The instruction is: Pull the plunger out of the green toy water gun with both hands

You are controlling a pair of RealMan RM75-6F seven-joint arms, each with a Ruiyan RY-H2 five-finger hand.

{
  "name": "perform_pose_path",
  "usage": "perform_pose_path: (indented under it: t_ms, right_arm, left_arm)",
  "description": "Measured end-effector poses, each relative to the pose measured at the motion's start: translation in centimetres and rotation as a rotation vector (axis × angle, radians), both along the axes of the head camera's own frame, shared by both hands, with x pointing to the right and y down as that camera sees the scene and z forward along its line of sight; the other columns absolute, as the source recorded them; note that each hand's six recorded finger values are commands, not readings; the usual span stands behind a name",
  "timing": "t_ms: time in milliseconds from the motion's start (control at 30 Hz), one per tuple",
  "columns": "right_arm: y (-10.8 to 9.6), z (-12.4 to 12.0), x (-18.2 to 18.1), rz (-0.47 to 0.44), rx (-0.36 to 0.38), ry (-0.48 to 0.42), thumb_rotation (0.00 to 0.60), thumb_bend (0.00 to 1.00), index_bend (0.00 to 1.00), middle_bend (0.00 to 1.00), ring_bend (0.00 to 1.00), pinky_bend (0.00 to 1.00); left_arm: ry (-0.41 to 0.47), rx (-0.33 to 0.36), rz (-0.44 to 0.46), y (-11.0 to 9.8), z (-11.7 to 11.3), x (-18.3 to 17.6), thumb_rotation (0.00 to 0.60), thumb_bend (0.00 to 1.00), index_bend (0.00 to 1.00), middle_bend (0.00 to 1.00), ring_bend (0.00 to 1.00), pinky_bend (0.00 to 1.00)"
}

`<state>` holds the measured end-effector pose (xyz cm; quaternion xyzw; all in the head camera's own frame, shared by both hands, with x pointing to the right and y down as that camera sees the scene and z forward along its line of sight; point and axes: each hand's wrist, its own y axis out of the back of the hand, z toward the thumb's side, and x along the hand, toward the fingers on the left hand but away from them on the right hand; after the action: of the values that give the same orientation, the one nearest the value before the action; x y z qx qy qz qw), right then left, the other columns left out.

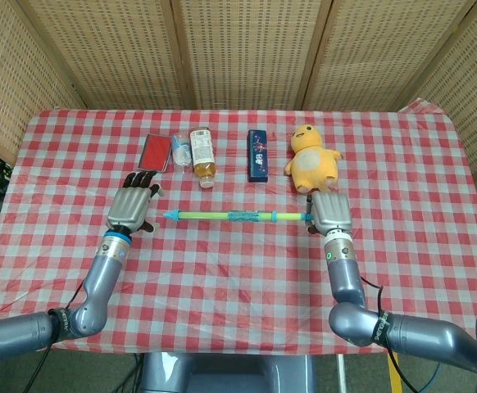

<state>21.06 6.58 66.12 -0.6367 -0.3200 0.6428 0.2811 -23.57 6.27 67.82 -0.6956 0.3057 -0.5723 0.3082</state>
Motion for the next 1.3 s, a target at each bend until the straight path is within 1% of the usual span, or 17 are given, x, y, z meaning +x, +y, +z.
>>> perform_pose_path:
  t_ms: [200, 367, 500, 833, 1167, 1300]
  right_arm:
    - [0.0, 0.0, -0.2, -0.007, -0.005, -0.004, 0.600, 0.55, 0.84, 1.00, 1.00, 0.78]
    - [0.1, 0.1, -0.3, -0.008, -0.010, -0.009, 0.600, 0.55, 0.84, 1.00, 1.00, 0.78]
    - [0.1, 0.1, -0.3, -0.008, -0.013, -0.016, 0.600, 0.55, 0.84, 1.00, 1.00, 0.78]
    - [0.1, -0.4, 0.0, -0.010, -0.010, -0.020, 0.600, 0.55, 0.84, 1.00, 1.00, 0.78]
    - [0.3, -0.5, 0.3, -0.005, -0.015, -0.028, 0.600, 0.55, 0.84, 1.00, 1.00, 0.78]
    - [0.3, -0.7, 0.5, -0.003, -0.011, -0.027, 0.600, 0.55, 0.84, 1.00, 1.00, 0.78]
  left_arm:
    - [0.002, -0.015, 0.023, 0.3, 0.6, 1.8, 0.600, 0.19, 0.35, 0.00, 0.00, 0.00]
    - [-0.003, -0.020, 0.022, 0.2, 1.0, 2.3, 0.600, 0.19, 0.37, 0.00, 0.00, 0.00]
    - [-0.007, -0.031, 0.019, 0.1, 1.5, 2.8, 0.600, 0.19, 0.36, 0.00, 0.00, 0.00]
    - [-0.012, -0.068, 0.028, 0.7, 2.8, 4.2, 0.600, 0.19, 0.38, 0.00, 0.00, 0.00]
    - [-0.006, -0.057, 0.028, 1.0, 3.2, 5.1, 0.600, 0.33, 0.49, 0.00, 0.00, 0.00]
    - [-0.008, -0.054, 0.029, 1.1, 3.4, 5.2, 0.600, 0.35, 0.51, 0.00, 0.00, 0.00]
